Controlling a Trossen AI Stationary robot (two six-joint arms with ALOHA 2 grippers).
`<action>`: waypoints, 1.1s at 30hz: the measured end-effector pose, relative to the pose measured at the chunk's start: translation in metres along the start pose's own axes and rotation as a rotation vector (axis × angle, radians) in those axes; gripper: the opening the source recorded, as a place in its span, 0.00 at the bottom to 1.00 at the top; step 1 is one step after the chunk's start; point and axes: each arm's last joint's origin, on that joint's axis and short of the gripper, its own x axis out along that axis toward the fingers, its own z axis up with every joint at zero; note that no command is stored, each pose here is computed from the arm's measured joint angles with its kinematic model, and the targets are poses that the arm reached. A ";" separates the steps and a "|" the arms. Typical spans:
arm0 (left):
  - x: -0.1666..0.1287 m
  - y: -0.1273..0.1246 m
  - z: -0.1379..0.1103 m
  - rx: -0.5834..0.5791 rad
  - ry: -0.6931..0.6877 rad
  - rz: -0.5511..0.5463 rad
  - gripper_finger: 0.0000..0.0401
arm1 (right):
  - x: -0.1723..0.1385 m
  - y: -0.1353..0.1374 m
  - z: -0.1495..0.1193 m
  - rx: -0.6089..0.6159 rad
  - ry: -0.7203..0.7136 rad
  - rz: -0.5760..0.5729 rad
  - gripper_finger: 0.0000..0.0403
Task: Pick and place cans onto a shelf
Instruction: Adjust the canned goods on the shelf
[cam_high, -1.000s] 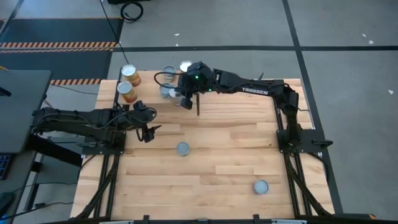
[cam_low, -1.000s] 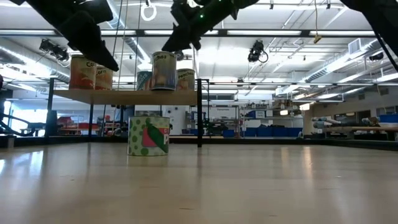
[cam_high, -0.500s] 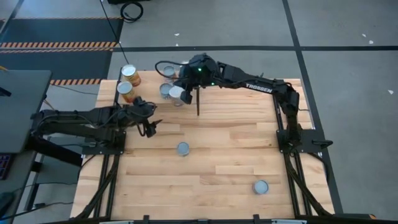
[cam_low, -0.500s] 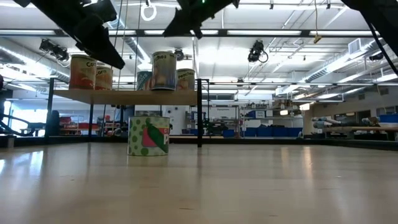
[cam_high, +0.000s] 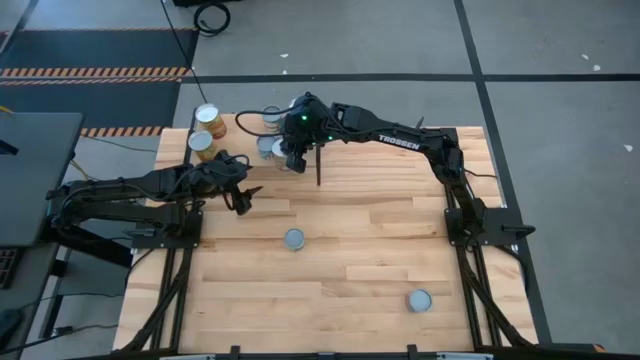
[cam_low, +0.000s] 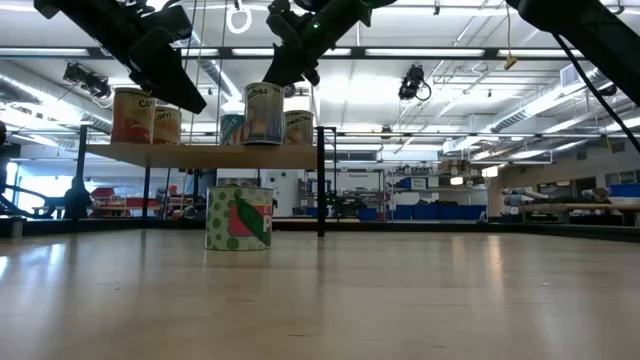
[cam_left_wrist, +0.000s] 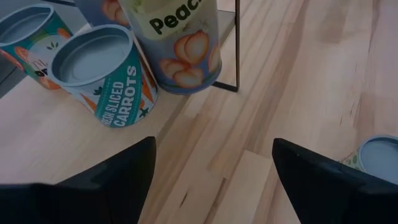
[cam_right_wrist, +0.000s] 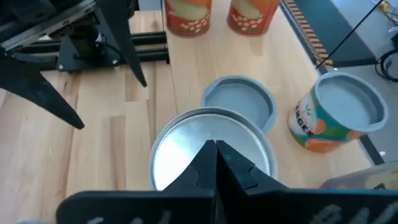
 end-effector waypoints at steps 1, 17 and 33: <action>0.000 0.000 0.000 0.001 0.001 0.000 0.81 | 0.000 0.000 0.000 0.001 0.000 -0.001 0.01; 0.000 0.000 0.000 -0.003 0.004 0.000 0.81 | -0.014 -0.015 -0.007 0.037 0.089 -0.094 0.01; 0.000 0.001 -0.001 0.054 0.010 0.036 0.81 | -0.022 -0.025 -0.007 0.050 0.094 -0.113 0.01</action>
